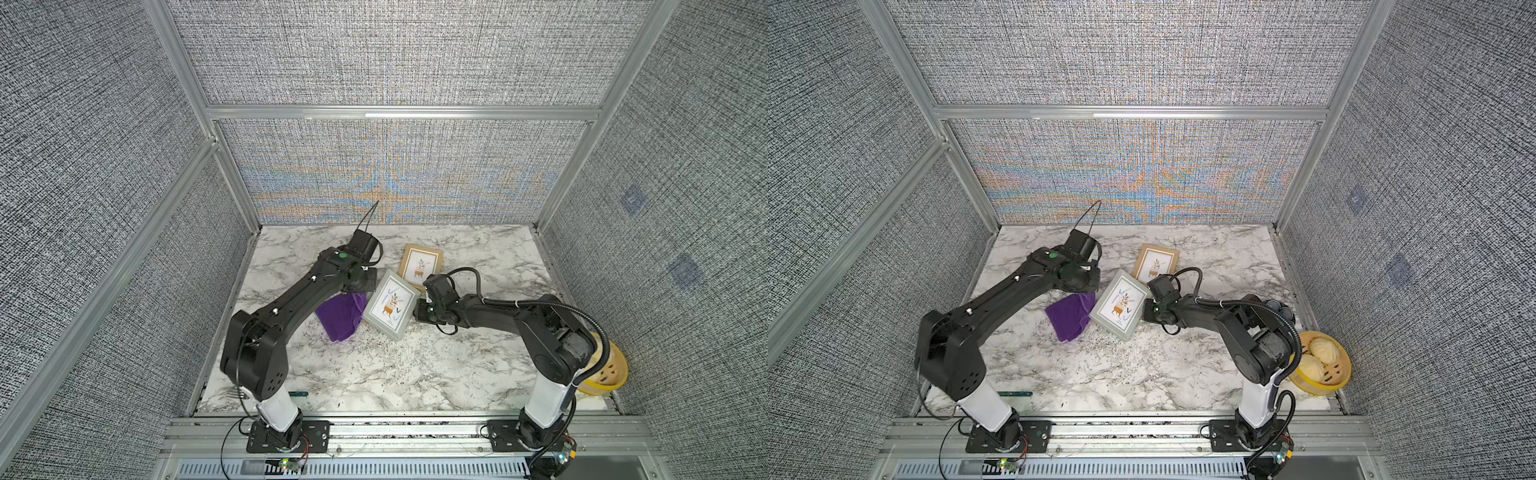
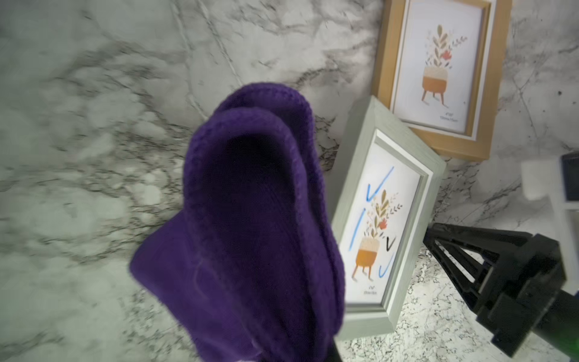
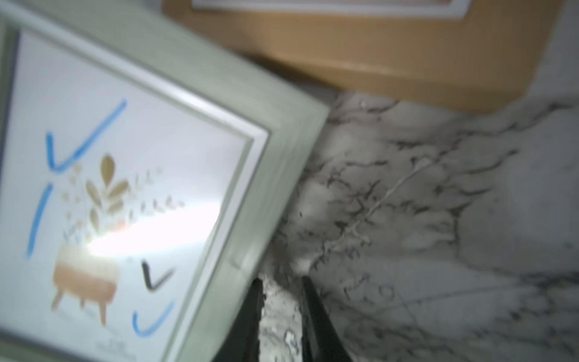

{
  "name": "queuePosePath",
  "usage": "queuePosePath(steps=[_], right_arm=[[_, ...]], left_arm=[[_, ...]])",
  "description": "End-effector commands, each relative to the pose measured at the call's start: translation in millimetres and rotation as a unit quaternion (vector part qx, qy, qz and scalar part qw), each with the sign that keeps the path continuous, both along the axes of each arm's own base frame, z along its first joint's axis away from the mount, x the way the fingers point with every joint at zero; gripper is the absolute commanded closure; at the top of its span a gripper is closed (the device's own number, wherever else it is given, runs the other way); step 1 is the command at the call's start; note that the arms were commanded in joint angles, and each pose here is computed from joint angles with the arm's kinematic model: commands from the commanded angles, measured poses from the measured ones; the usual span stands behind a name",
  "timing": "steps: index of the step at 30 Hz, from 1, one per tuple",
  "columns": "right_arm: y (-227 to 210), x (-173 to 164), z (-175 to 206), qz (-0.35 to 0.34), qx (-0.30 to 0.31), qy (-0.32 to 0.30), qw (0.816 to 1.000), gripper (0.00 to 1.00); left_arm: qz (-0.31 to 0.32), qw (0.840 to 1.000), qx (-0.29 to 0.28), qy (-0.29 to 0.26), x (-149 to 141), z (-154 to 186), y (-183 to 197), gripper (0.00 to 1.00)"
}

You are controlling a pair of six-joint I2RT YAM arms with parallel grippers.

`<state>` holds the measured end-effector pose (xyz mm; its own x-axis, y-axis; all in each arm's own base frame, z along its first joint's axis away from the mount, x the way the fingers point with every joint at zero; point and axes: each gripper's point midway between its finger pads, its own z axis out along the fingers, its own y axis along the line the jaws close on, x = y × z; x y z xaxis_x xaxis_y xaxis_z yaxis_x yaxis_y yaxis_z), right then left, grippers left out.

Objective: Wipe the picture frame with a cloth
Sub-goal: Wipe the dirt from the picture frame, then adjust the picture frame at the center of the board.

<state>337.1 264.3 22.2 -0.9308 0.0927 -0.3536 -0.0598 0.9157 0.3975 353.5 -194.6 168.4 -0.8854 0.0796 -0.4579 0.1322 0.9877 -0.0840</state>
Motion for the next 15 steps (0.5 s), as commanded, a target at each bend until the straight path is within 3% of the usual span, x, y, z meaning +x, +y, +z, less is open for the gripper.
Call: queuePosePath(steps=[1, 8, 15], right_arm=[[0.0, -29.6, 2.2, 0.057, -0.021, 0.074, 0.995, 0.72], [22.8, -9.9, 46.2, 0.077, 0.017, 0.040, 0.996, 0.71], [40.4, -3.9, 79.1, 0.105, 0.034, -0.011, 0.994, 0.61]], left_arm=[[0.061, 0.996, 0.058, -0.038, -5.5, 23.9, 41.8, 1.00], [0.088, 0.989, 0.079, -0.084, -31.7, 53.6, 77.4, 1.00], [0.098, 0.985, 0.097, -0.108, -54.8, 79.9, 102.5, 1.00]])
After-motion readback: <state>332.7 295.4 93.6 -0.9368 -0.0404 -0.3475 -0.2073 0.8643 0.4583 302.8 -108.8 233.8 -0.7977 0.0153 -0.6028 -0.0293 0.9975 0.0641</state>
